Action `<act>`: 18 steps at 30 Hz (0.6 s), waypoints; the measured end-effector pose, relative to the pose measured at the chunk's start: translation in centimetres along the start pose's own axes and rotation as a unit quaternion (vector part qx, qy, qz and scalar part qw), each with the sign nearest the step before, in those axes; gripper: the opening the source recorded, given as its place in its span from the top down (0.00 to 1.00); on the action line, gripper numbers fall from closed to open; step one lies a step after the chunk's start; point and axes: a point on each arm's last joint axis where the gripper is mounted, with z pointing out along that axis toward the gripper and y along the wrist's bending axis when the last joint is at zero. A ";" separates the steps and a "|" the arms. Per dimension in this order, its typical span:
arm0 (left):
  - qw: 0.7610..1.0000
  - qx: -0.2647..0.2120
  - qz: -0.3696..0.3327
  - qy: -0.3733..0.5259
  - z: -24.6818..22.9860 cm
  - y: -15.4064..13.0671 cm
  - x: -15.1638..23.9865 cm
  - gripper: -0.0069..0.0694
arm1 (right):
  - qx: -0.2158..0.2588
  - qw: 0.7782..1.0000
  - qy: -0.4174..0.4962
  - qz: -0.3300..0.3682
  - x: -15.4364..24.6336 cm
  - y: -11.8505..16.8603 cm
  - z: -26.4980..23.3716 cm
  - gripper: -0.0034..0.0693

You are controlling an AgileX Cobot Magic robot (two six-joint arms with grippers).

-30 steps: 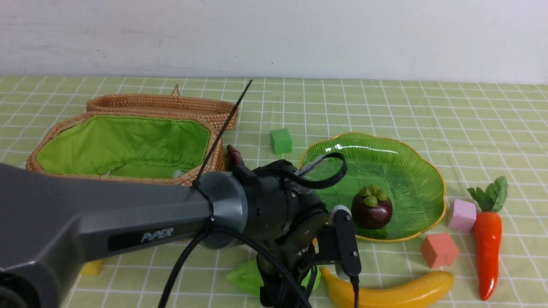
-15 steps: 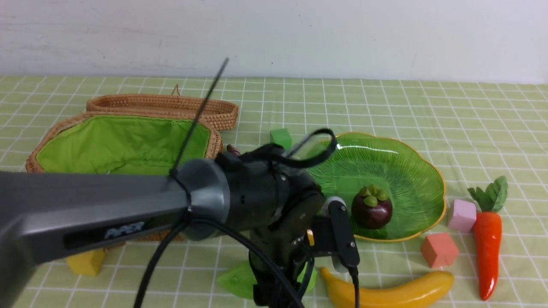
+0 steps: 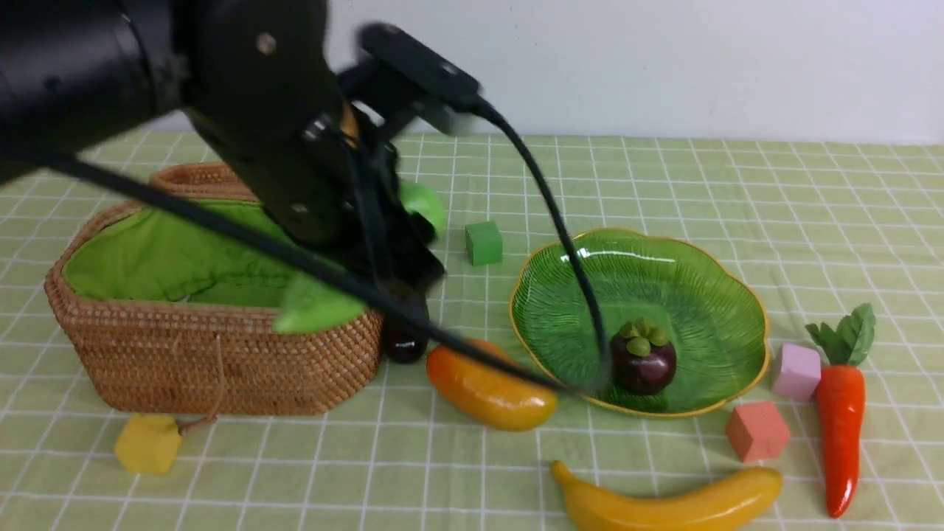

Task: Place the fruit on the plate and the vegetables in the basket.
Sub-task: Take a chayote with your left arm and place it on the basket on the left.

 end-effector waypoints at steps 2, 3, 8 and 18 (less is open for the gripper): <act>0.997 -0.043 -0.059 0.005 1.2 4.6 0.5 0.31 | -0.002 1.000 -0.014 0.003 -0.3 0.0 0.0 0.78; 0.997 -0.048 -0.066 0.008 1.5 5.2 0.6 0.31 | -0.002 1.000 -0.015 0.003 -0.3 0.0 0.0 0.78; 0.988 -0.080 -0.121 0.051 4.9 9.9 2.4 0.31 | -0.003 1.000 -0.016 0.003 -0.3 0.1 0.0 0.78; 0.986 -0.130 -0.078 0.071 8.5 12.8 3.3 0.31 | -0.003 1.000 -0.016 -0.011 -0.3 0.1 0.0 0.78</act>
